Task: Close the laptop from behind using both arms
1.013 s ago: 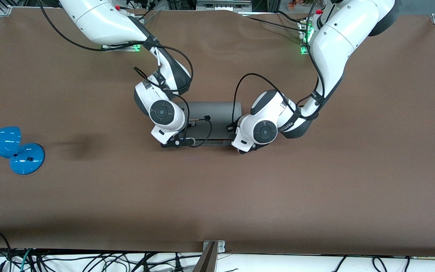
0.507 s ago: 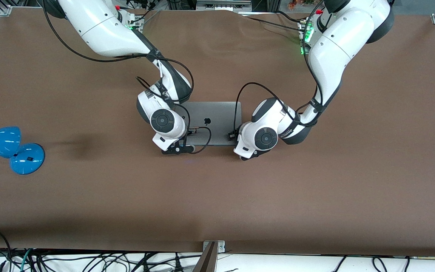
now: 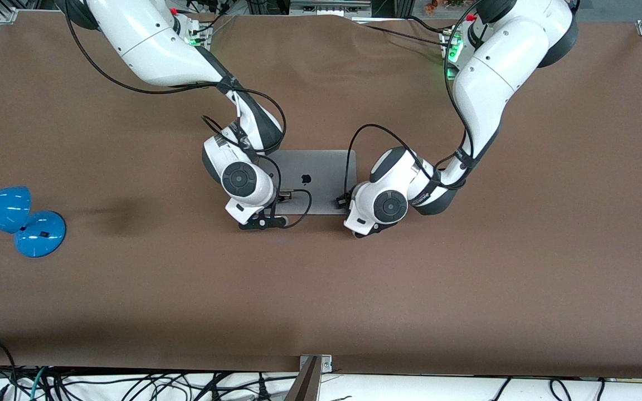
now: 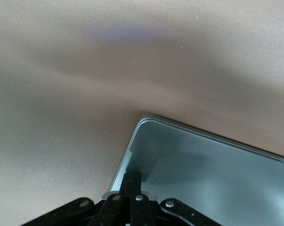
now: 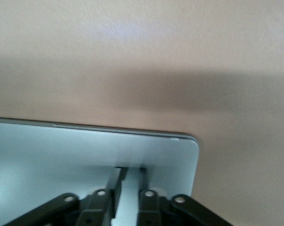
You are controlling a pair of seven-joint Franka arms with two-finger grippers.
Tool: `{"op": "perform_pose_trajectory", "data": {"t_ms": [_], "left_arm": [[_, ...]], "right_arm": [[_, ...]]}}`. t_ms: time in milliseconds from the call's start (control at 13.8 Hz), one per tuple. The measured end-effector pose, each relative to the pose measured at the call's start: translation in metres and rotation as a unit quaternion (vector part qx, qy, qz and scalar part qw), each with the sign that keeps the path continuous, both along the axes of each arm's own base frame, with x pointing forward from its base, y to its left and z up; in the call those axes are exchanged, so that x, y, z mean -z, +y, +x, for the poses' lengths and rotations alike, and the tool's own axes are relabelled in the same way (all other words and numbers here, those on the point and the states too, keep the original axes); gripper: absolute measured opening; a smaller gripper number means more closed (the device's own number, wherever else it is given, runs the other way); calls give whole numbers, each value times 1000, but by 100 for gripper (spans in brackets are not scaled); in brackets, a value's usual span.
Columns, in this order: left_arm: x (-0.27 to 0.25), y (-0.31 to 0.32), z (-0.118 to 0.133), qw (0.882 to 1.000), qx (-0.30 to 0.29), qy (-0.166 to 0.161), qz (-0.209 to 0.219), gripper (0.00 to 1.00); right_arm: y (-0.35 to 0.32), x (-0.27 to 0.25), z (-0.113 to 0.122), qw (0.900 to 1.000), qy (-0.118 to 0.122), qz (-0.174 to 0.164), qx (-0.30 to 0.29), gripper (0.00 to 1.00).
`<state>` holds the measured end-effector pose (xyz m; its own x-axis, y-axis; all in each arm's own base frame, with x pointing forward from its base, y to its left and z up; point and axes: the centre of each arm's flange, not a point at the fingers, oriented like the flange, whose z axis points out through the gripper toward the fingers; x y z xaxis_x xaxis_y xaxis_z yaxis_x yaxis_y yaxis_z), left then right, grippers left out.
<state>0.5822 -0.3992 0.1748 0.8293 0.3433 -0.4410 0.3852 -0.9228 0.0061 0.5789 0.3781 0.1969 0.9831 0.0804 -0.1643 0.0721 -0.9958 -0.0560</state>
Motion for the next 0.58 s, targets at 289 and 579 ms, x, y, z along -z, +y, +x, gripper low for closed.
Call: {"op": "perform_pose_trajectory", "data": {"t_ms": [289, 579], "left_arm": [[-1, 4, 5, 1000, -2, -5, 3, 26], [-21, 25, 27, 1000, -2, -26, 11, 64]], "right_arm": [[2, -37, 14, 1000, -23, 10, 4, 69], [-34, -91, 27, 1000, -11, -11, 19, 100]]}}
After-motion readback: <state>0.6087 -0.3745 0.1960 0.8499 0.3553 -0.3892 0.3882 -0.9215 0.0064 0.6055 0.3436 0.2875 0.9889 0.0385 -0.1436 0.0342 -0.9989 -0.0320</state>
